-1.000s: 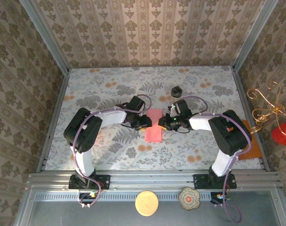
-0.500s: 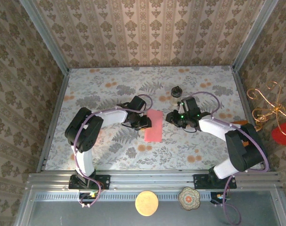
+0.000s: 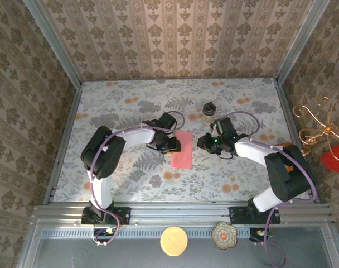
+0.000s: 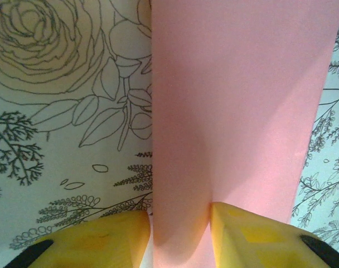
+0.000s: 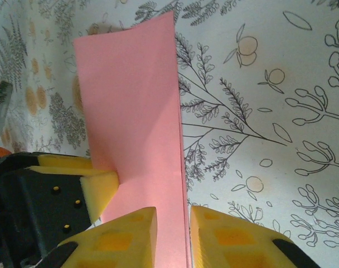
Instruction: Fold a paper plane with a square sheet of paper (pick it up from the middle)
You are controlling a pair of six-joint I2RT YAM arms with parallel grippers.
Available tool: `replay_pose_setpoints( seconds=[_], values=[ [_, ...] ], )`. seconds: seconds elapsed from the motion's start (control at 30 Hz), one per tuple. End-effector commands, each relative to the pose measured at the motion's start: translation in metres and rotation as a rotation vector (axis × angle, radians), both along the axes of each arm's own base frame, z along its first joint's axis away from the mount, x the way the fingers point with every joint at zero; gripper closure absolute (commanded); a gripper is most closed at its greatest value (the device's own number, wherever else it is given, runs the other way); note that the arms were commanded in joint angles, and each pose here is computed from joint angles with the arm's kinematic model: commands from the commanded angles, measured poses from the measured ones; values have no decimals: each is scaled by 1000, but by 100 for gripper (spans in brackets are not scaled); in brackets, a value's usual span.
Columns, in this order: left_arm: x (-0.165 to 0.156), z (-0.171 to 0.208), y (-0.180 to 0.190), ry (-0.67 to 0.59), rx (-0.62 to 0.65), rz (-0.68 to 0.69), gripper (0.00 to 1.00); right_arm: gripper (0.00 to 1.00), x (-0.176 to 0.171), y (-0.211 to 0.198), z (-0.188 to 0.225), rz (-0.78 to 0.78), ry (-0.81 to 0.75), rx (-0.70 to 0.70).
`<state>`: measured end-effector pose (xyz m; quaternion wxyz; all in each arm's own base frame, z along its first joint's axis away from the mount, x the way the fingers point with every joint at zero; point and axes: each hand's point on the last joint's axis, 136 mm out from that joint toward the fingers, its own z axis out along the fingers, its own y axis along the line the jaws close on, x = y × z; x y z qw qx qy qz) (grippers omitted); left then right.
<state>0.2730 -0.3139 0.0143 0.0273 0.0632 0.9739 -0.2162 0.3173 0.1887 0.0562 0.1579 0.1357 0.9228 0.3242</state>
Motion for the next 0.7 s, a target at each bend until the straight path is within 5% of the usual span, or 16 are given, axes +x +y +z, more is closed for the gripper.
replay_pose_setpoints(
  seconds=[0.0, 0.67],
  values=[
    [-43, -72, 26, 132, 185, -69, 60, 75, 0, 7, -2, 31, 2, 10],
    [-44, -81, 31, 189, 193, 50, 60, 76, -4, 28, -5, 78, 15, 40]
  ],
)
